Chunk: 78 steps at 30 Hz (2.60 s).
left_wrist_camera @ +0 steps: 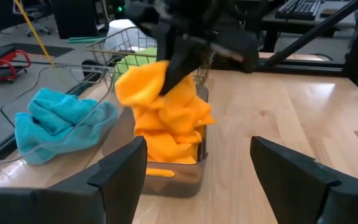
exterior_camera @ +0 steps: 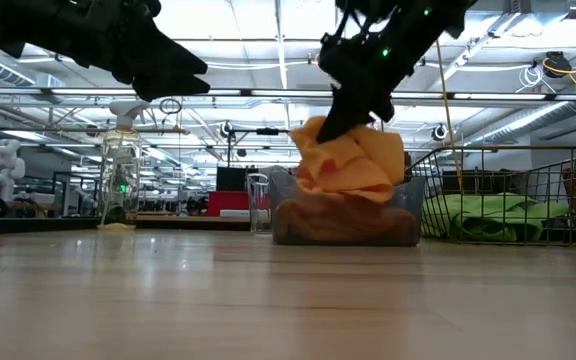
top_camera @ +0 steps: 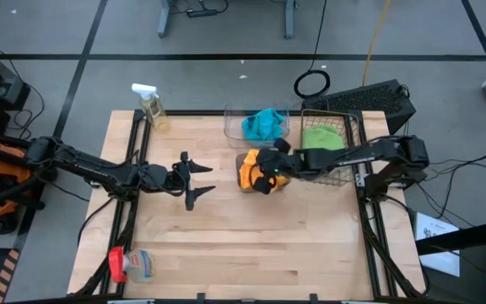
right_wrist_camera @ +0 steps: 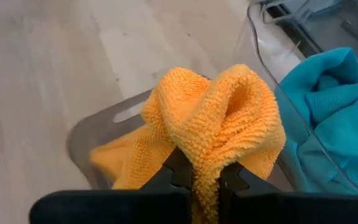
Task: Sort microfiber towel by color & place in baskets
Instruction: Put the orange towel into the black bin
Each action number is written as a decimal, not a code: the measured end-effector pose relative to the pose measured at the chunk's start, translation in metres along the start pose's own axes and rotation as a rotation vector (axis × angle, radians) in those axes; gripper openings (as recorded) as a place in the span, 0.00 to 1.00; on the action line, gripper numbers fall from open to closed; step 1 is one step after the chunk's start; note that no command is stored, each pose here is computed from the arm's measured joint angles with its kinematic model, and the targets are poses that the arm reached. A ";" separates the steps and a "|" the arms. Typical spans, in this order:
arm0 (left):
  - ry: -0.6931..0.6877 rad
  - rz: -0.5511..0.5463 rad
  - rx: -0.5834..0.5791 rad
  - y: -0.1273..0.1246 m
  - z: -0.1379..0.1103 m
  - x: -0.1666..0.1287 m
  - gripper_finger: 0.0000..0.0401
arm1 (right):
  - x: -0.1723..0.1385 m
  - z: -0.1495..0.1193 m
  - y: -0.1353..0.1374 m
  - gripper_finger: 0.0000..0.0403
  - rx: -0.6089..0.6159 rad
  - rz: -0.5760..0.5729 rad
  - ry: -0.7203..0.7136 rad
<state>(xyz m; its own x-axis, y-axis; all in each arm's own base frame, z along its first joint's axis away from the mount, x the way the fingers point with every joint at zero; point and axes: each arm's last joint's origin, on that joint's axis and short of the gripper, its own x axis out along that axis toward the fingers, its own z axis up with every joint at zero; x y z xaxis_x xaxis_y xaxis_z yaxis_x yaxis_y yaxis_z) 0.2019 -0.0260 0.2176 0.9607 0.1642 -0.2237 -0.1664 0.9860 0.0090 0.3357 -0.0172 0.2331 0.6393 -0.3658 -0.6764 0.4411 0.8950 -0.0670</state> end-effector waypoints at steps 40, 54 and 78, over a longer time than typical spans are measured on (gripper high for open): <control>0.014 -0.014 0.004 0.000 -0.001 0.000 0.72 | 0.043 -0.012 -0.003 0.49 0.227 -0.031 0.205; 0.010 -0.016 0.003 0.000 0.000 0.000 0.72 | -0.006 0.009 -0.006 0.72 0.245 0.011 0.140; 0.009 -0.016 0.001 -0.001 0.000 0.000 0.72 | -0.046 0.043 -0.011 0.73 0.113 -0.019 0.093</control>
<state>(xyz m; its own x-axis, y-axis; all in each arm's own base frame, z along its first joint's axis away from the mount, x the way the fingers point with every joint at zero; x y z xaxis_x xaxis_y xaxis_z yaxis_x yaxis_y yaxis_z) 0.2020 -0.0265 0.2172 0.9611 0.1483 -0.2329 -0.1510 0.9885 0.0067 0.3289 -0.0218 0.2966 0.5710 -0.3526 -0.7414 0.5245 0.8514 -0.0010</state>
